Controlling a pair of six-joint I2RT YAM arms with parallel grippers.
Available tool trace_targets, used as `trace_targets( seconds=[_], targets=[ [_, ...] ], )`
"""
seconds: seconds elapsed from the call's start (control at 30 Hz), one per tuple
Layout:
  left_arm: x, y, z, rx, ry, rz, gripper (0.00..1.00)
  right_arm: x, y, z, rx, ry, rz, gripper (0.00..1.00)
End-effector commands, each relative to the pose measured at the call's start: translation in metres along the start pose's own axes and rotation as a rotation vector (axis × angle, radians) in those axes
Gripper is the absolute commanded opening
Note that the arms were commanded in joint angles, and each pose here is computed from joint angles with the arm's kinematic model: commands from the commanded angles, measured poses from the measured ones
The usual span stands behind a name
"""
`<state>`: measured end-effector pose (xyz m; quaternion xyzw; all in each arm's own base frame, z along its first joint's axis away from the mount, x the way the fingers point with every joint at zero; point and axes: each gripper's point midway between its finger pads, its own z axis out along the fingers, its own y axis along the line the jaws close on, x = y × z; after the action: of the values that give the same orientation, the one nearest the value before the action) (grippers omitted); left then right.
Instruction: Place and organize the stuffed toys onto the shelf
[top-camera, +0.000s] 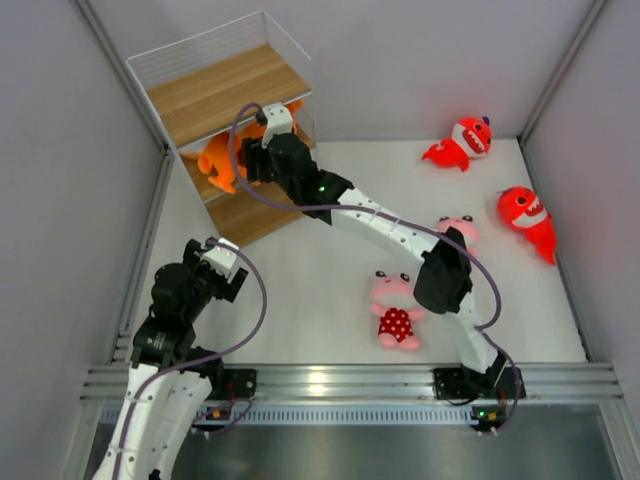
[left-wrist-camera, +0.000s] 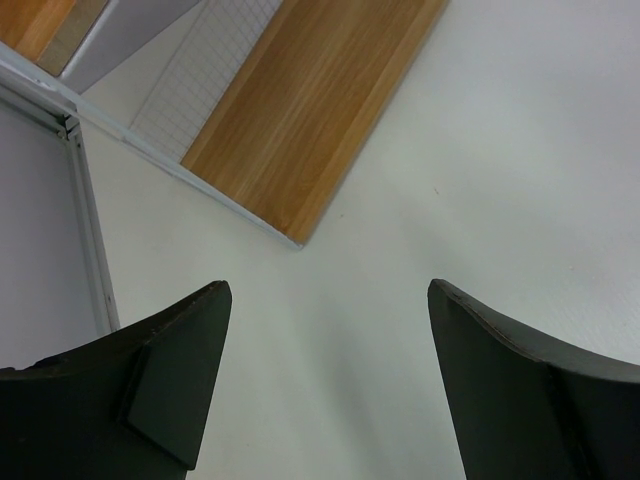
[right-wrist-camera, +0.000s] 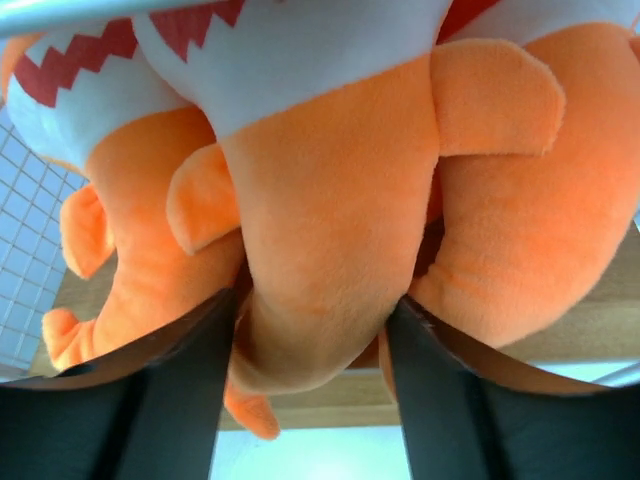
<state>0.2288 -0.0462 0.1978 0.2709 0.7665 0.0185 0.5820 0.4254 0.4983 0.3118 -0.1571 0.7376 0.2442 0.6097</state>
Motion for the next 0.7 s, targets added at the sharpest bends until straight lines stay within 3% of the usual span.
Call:
trace_targets(
  seconds=[0.0, 0.03, 0.13, 0.33, 0.53, 0.67],
  targets=[
    [-0.002, -0.003, 0.000, 0.010, -0.028, -0.014, 0.86, -0.071, 0.008, -0.040, -0.018, -0.134, 0.043, 0.64],
    [-0.002, -0.003, 0.001, 0.008, -0.027, -0.013, 0.86, -0.071, 0.008, -0.042, -0.018, -0.130, 0.035, 0.71],
    [0.000, -0.003, 0.000, 0.005, -0.026, -0.014, 0.86, -0.074, 0.012, -0.049, -0.026, -0.127, 0.014, 0.77],
    [-0.002, -0.003, -0.001, 0.003, -0.035, -0.009, 0.86, -0.076, 0.013, -0.054, -0.032, -0.127, 0.014, 0.77],
    [-0.001, -0.002, -0.001, -0.001, -0.033, 0.013, 0.87, -0.107, 0.015, -0.105, -0.121, -0.137, 0.016, 0.81],
    [-0.003, 0.003, -0.004, -0.028, -0.048, 0.032, 0.90, -0.067, -0.012, -0.139, -0.096, 0.022, -0.040, 0.86]
  ],
)
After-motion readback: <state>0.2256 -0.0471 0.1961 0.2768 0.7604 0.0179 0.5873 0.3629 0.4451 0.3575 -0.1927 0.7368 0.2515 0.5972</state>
